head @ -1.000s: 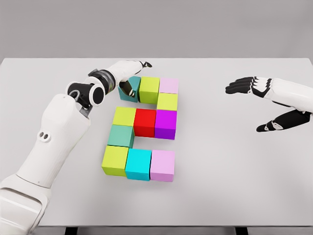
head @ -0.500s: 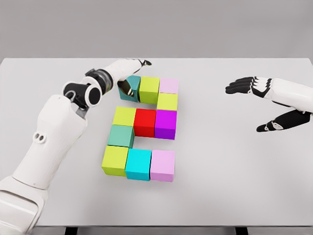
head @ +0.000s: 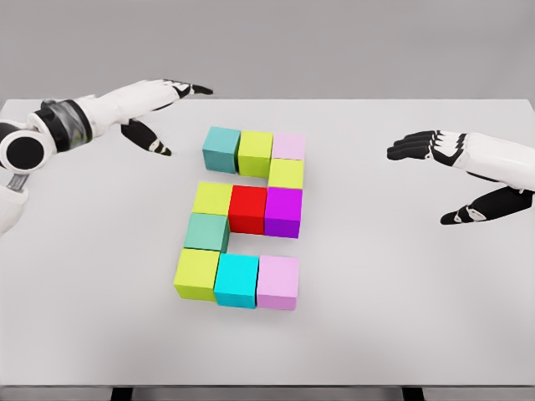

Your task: Assemble the squares on the desktop into the number 2

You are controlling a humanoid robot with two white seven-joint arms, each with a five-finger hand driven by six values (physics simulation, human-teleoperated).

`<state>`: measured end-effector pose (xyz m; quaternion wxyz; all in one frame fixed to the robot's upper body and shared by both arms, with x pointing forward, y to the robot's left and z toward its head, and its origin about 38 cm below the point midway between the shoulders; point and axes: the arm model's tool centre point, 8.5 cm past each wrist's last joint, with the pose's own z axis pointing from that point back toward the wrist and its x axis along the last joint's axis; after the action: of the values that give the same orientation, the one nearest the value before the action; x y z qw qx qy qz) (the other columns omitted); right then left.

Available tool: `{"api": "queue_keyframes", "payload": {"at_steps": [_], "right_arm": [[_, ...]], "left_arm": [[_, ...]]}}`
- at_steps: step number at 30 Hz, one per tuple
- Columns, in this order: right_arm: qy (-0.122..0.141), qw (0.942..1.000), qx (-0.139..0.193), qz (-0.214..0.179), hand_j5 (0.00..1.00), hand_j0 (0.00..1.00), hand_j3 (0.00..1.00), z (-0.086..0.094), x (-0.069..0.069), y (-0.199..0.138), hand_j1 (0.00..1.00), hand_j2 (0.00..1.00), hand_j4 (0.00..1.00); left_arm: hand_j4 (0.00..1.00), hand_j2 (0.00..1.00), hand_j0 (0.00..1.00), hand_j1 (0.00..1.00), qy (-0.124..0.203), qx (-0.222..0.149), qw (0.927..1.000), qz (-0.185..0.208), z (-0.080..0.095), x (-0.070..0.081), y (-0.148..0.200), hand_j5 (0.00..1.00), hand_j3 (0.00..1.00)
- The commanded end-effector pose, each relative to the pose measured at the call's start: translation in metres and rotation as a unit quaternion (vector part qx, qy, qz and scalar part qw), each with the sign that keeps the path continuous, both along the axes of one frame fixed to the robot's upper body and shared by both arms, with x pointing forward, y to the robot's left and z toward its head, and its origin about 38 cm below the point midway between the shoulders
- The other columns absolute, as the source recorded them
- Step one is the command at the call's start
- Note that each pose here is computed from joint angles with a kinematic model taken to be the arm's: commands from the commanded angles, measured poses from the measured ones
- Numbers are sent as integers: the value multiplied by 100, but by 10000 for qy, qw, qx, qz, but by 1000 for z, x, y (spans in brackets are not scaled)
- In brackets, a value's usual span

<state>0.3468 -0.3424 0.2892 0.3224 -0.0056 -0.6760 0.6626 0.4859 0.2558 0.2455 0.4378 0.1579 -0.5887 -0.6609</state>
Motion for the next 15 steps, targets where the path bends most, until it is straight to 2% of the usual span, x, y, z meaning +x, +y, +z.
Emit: {"api": "queue_keyframes", "payload": {"at_steps": [1,2,5,8,15], "right_arm": [[19,10000,41,-7,100,100,100,1,0,0,100,100,100],[18,10000,41,-7,100,100,100,1,0,0,100,100,100],[26,10000,54,0,100,100,100,0,0,1,100,100,100],[26,10000,69,4,100,100,100,-1,0,1,100,100,100],[41,10000,75,9,100,100,100,-2,0,2,100,100,100]], "left_arm": [[100,100,100,100,1,113,9999,54,11,-7,36,100,100],[100,100,100,100,15,231,9996,184,12,-8,47,100,100],[100,100,100,100,105,817,9962,281,-8,-6,50,100,100],[100,100,100,100,42,1289,9911,325,-17,-6,51,100,100],[100,100,100,100,106,1934,9805,324,-40,-5,54,100,100]]}}
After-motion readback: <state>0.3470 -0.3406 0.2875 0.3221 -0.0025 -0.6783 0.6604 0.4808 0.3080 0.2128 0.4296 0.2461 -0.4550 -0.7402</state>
